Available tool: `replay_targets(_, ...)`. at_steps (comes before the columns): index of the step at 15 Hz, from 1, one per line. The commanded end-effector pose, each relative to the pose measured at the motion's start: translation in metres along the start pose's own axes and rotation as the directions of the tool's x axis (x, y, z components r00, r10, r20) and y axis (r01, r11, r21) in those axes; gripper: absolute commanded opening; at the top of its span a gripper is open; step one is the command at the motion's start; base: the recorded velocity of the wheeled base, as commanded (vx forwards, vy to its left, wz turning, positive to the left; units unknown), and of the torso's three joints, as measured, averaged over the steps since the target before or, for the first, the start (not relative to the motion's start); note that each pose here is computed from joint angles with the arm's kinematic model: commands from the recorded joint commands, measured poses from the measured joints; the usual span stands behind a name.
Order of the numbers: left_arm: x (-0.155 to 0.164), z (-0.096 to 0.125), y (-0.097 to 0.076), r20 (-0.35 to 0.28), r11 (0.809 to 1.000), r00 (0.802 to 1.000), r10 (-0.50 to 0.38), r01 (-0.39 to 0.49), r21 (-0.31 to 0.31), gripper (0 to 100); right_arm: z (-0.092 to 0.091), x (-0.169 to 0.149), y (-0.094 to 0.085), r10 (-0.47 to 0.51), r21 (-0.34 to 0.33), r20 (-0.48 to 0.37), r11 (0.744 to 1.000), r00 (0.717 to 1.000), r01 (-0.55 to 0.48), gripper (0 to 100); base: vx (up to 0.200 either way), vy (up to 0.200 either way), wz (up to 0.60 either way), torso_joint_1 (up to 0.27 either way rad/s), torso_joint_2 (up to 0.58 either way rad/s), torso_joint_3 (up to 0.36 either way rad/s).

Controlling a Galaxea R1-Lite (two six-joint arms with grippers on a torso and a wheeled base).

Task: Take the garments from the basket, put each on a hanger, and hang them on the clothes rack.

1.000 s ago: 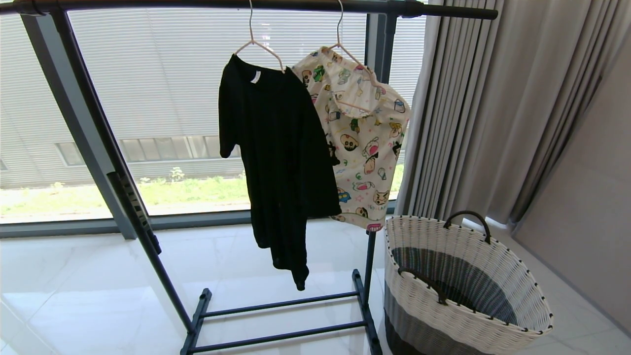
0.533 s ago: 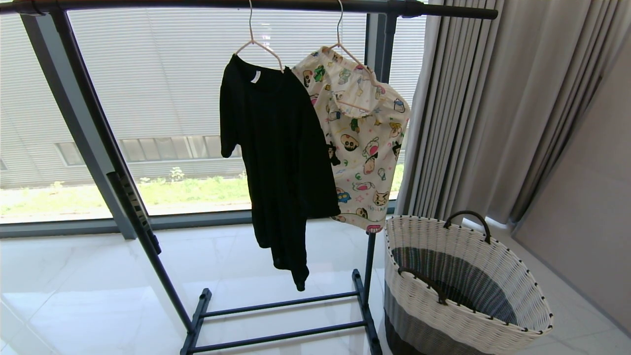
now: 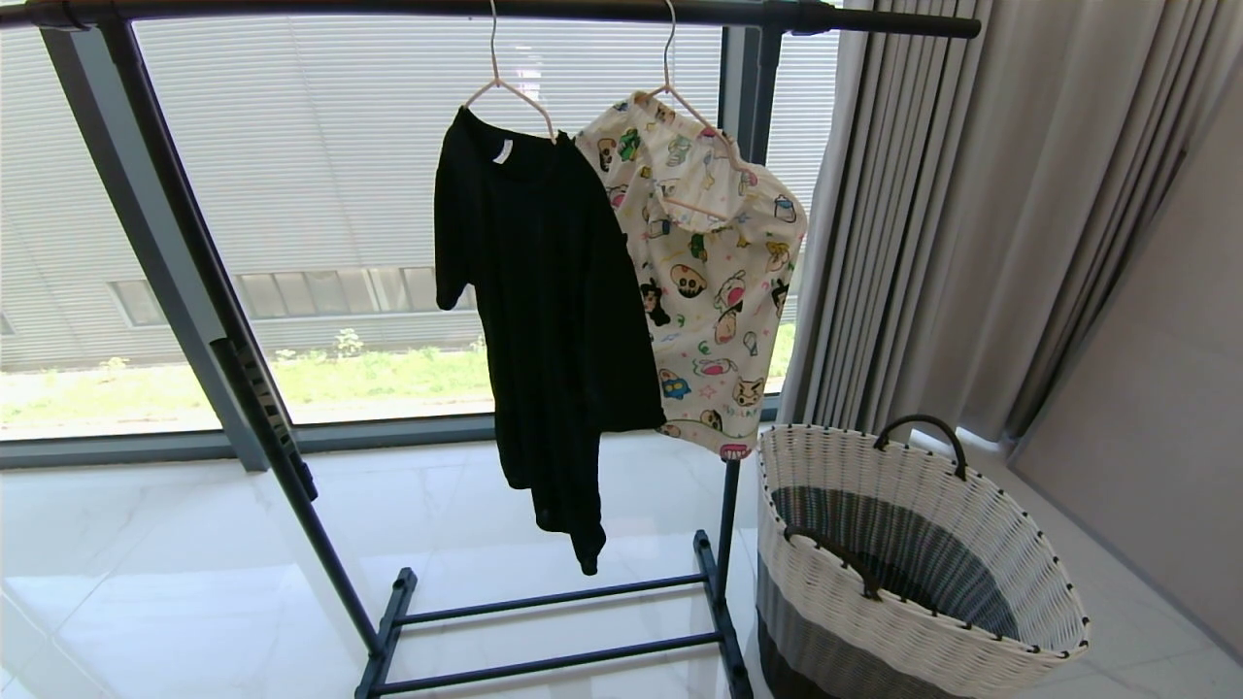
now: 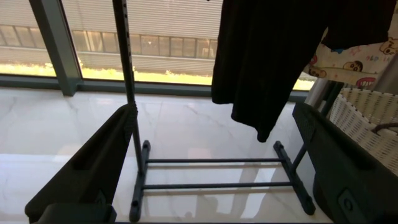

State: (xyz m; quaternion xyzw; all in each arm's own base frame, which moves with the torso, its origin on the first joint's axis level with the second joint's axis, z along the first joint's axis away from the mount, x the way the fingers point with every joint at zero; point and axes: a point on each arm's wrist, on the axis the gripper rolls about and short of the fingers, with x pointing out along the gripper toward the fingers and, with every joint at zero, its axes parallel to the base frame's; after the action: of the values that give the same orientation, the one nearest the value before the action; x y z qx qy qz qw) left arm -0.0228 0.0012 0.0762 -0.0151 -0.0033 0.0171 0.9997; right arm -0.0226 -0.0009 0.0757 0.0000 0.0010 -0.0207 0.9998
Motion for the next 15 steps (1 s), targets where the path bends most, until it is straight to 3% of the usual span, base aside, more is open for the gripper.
replay_targets(1,0.0,-0.0001,0.0,0.0,1.0,1.0,0.001,-0.001,-0.001,100,0.0,-0.0001,0.0,0.0,0.0,0.002,1.0,1.0,0.0,100,0.0,0.0,0.0,0.0,0.0,0.0)
replay_targets(15,0.0,-0.0001,0.0,0.0,1.0,1.0,0.003,-0.003,-0.001,100,0.0,-0.0001,0.0,0.0,0.0,0.002,1.0,1.0,0.0,100,0.0,0.0,0.0,0.0,0.0,0.0)
